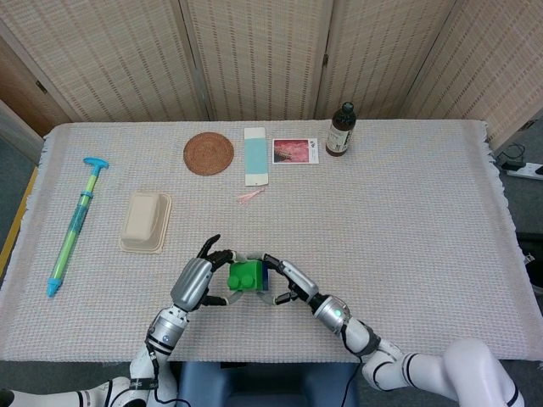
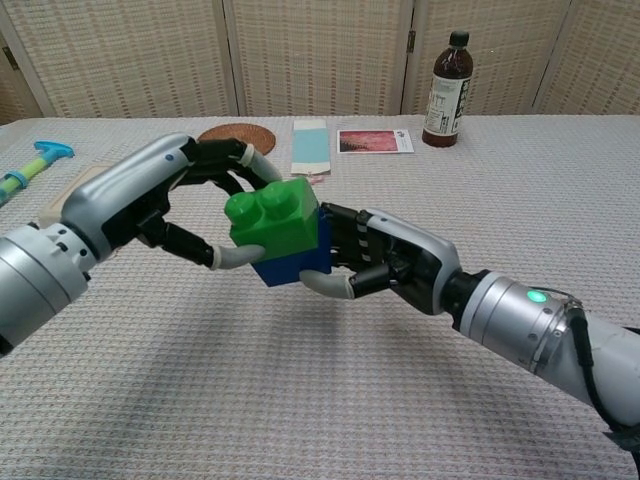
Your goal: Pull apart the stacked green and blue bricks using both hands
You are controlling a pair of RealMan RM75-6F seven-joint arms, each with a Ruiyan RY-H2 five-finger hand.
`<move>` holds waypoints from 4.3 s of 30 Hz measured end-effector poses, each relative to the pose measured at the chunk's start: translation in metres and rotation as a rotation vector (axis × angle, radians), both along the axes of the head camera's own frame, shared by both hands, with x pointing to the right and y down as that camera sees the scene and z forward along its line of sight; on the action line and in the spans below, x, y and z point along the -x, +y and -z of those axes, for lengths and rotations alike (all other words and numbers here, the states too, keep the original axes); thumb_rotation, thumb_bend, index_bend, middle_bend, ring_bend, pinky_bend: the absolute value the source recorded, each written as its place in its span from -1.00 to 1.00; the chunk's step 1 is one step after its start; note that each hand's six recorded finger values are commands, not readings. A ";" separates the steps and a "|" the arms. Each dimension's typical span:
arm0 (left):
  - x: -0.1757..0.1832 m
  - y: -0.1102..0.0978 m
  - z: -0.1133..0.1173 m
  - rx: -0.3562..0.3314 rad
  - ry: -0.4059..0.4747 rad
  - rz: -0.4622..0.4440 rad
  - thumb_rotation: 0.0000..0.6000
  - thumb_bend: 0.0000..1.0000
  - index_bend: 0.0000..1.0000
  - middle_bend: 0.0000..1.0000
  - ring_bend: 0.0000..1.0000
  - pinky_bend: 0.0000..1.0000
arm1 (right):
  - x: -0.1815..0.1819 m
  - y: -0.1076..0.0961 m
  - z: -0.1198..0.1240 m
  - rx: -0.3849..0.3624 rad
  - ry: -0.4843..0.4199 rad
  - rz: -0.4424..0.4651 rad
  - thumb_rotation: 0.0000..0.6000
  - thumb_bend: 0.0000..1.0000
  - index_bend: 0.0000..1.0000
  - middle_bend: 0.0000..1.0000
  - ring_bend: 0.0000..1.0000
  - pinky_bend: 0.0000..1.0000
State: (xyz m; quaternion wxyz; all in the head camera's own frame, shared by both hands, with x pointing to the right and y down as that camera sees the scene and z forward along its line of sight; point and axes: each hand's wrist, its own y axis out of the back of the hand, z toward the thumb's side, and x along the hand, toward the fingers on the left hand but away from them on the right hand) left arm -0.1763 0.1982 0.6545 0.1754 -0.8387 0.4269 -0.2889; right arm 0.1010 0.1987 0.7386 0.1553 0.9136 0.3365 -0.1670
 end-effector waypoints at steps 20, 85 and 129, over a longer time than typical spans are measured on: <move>-0.002 0.004 -0.002 0.011 0.010 0.000 1.00 -0.16 0.54 0.74 -0.23 -1.00 | 0.004 -0.004 0.002 -0.042 0.017 -0.070 1.00 -0.19 0.34 0.15 0.04 0.18; 0.004 -0.017 0.016 -0.099 0.077 0.060 1.00 -0.16 0.56 0.75 -0.21 -1.00 | -0.018 0.005 -0.011 -0.076 0.089 -0.082 1.00 -0.19 0.55 0.30 0.14 0.26; 0.103 0.030 -0.057 0.108 -0.097 0.125 1.00 -0.16 0.02 0.16 -0.61 -1.00 | -0.150 -0.037 0.034 -0.408 0.760 0.309 1.00 -0.19 -0.48 -0.34 -0.27 0.08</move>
